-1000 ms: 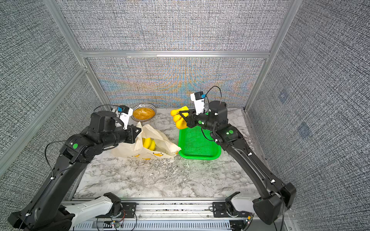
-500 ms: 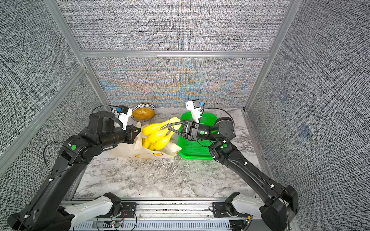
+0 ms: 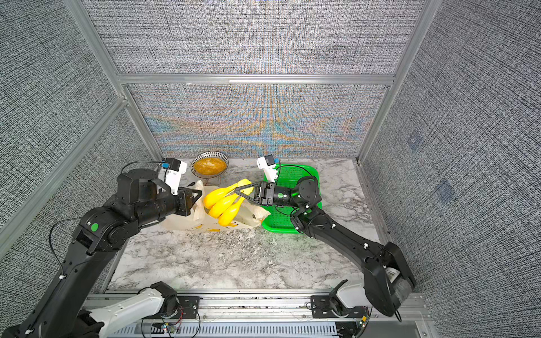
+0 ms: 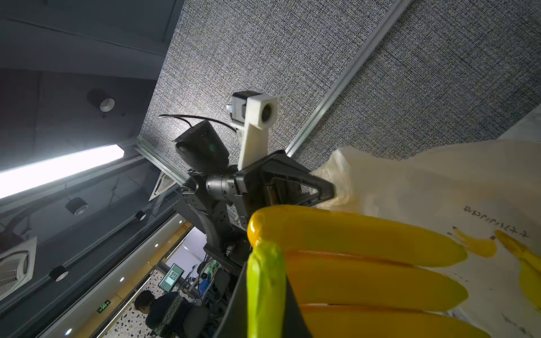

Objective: Place the banana into a plastic bag & tie a knot
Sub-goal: Place the banana into the plastic bag, then move the basket to the corner of the board, then adjust the plastic bag at the center of the board.

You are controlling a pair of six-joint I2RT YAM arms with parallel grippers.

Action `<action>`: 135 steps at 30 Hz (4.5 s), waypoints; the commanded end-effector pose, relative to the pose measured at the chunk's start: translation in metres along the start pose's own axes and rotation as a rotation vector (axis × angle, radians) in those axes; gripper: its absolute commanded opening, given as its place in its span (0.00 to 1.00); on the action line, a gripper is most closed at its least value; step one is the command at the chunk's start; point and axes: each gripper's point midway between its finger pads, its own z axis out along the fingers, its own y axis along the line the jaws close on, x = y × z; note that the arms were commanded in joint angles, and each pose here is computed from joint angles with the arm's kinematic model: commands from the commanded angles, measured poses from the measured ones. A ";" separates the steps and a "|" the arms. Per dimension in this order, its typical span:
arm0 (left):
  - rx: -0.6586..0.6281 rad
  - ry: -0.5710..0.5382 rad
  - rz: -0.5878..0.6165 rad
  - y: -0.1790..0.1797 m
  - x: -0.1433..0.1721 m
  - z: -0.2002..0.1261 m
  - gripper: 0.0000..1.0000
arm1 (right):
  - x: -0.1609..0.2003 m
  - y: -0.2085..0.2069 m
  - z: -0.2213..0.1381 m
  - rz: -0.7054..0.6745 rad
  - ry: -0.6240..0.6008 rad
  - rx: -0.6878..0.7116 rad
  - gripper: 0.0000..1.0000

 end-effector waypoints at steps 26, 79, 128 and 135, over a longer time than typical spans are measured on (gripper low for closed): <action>0.074 -0.059 0.032 -0.023 -0.041 0.002 0.00 | -0.001 -0.149 0.044 -0.448 0.038 0.742 0.00; -0.079 -0.071 0.016 0.011 -0.022 0.000 0.00 | -0.043 -0.343 -0.279 -0.221 0.219 1.832 0.88; -0.158 -0.072 0.026 0.029 -0.089 0.015 0.00 | 0.066 -0.100 -0.092 -1.337 0.300 0.480 0.43; -0.158 -0.072 0.024 0.029 -0.088 0.015 0.00 | 0.075 -0.108 -0.088 -1.324 0.334 0.470 0.44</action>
